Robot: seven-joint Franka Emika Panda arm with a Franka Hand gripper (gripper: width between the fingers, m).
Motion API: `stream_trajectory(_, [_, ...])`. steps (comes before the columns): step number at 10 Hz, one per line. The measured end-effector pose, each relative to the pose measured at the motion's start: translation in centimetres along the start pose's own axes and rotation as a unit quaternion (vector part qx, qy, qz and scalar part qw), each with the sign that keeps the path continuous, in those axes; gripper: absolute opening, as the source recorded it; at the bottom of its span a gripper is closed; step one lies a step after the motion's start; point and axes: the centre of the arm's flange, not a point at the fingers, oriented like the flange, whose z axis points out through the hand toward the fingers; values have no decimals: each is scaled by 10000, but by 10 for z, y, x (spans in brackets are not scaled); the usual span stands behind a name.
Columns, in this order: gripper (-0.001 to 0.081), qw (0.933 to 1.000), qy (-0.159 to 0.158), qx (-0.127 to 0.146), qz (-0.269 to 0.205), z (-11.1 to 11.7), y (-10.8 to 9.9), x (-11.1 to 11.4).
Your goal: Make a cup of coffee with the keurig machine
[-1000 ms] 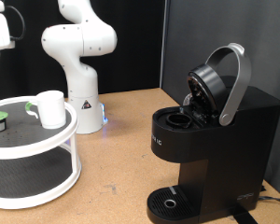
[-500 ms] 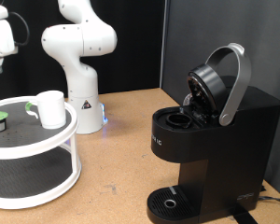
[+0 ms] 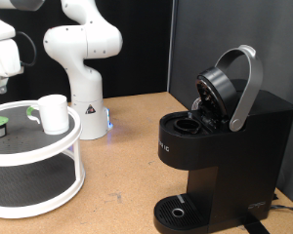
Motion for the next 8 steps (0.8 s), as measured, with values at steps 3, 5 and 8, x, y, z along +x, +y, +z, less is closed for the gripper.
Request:
stream_trajectory(3, [803,10000,-71,-39,30,17,1,4])
stream_trajectory(5, [803,9998,-145,-120,23,32,0,6])
stream_trajectory(8, [803,9998,-192,-83,-4,53,-3,8])
